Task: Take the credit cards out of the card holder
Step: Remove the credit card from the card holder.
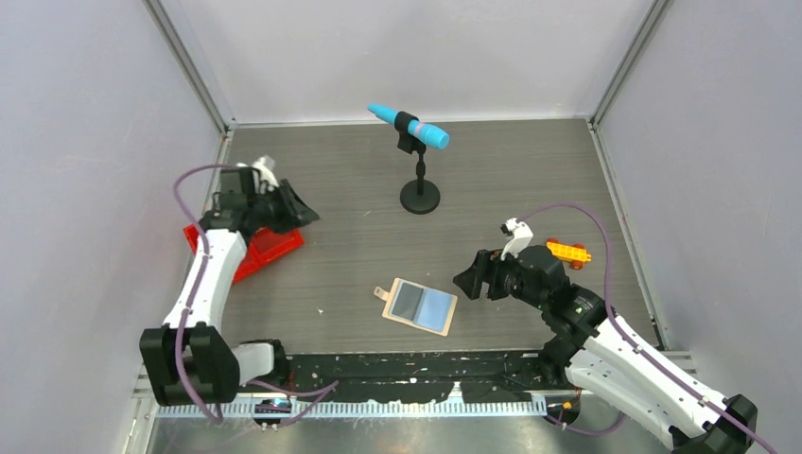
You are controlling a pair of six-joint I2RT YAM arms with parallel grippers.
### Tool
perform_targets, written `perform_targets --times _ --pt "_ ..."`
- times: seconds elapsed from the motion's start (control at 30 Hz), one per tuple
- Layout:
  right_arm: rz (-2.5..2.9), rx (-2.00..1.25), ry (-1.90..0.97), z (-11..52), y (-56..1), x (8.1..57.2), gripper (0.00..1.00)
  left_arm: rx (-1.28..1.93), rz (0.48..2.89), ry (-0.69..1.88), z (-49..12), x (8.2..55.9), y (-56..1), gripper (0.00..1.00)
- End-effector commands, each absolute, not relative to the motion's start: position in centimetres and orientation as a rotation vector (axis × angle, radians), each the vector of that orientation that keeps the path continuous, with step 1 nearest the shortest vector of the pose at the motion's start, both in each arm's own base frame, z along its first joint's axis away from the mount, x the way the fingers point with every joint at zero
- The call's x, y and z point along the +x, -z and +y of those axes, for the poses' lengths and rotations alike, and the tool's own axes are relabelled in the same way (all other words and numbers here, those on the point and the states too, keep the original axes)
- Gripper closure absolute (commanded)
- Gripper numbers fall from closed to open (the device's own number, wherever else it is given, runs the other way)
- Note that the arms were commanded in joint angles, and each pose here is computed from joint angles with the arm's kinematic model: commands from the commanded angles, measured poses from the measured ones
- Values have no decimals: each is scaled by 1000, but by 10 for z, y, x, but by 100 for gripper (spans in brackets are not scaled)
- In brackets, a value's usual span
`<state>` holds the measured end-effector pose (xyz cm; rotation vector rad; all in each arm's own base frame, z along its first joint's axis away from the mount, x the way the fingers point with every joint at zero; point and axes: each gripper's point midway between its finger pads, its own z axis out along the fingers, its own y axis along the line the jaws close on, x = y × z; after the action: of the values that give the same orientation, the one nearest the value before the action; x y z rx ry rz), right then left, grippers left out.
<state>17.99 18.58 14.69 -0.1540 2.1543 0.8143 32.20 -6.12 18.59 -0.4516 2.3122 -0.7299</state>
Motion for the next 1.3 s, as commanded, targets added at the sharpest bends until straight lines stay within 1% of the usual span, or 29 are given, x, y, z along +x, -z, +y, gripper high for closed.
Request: perform_targets --times 0.0,0.17,0.33,0.5,0.73,1.1,1.27 --pt "2156 -134 -848 187 -148 176 23 -237 2373 823 -120 287 -180 66" --pt "2190 -123 -853 186 -139 172 26 -4 2434 906 -175 249 -162 65" --pt "2228 -104 -856 185 -127 168 29 159 2471 1001 -215 214 -138 62" --pt "2268 -86 -843 182 -115 163 30 245 2518 1028 -235 194 -106 61" --pt "2276 -81 -857 183 -115 160 29 292 2555 1047 -253 189 -75 61" --pt "2280 -67 -871 185 -114 161 28 345 2598 886 -246 202 -53 60" --pt "2278 -71 -879 188 -115 162 28 357 2605 966 -258 201 -48 60"
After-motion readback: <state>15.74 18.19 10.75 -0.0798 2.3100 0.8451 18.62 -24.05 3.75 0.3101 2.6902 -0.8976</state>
